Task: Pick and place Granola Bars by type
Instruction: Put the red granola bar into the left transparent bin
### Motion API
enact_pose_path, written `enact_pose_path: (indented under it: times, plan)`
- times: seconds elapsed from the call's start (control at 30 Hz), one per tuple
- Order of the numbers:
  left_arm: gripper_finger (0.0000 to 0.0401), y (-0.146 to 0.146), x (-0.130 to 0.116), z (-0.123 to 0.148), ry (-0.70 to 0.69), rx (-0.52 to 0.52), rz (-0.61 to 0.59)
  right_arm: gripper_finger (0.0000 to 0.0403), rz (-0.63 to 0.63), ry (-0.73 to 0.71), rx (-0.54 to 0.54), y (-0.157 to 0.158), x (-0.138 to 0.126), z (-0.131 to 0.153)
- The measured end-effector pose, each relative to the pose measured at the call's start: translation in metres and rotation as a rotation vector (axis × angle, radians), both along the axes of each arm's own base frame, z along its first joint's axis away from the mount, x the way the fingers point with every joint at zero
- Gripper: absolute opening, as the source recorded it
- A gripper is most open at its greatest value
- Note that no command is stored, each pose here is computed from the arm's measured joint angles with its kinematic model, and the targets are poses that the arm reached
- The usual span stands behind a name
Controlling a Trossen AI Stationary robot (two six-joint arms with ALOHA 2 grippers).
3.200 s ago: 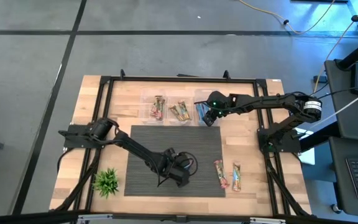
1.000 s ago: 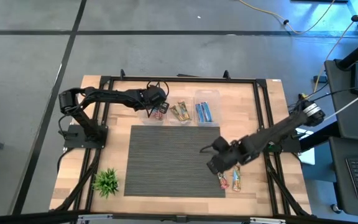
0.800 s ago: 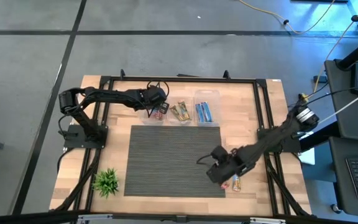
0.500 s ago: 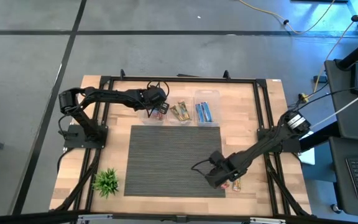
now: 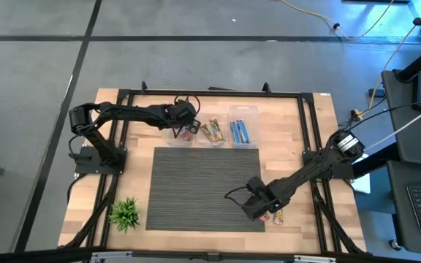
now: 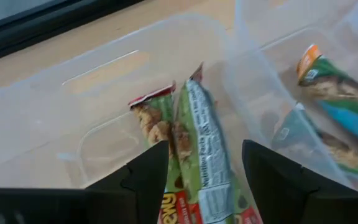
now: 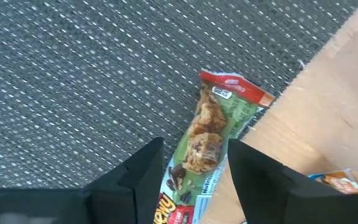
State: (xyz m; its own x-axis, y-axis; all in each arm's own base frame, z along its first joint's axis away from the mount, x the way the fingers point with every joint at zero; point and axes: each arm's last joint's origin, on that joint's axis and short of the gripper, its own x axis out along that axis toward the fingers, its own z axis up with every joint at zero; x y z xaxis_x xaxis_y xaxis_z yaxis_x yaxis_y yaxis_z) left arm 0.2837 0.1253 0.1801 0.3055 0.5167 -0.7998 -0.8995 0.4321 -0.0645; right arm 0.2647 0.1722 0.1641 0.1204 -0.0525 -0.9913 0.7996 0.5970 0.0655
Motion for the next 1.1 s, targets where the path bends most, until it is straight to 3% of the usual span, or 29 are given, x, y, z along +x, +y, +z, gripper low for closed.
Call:
enact_pose_path:
  times: [0.37,0.6,0.97,1.1]
  plan:
    - [0.0193,0.000,0.000,0.003,-0.013,0.002,-0.002,0.0182,-0.010,0.048,-0.032,0.001,0.002,-0.016]
    - [0.0195,-0.003,-0.007,0.027,-0.081,0.048,0.003,0.0179,-0.013,0.073,-0.043,0.002,0.004,-0.027]
    - [0.0195,-0.012,-0.025,0.071,-0.190,0.139,-0.057,0.0083,-0.015,0.090,-0.019,0.001,0.005,-0.027]
    - [0.0192,-0.020,-0.025,0.082,-0.167,0.228,-0.185,0.0073,-0.006,0.105,-0.013,0.002,0.006,-0.025]
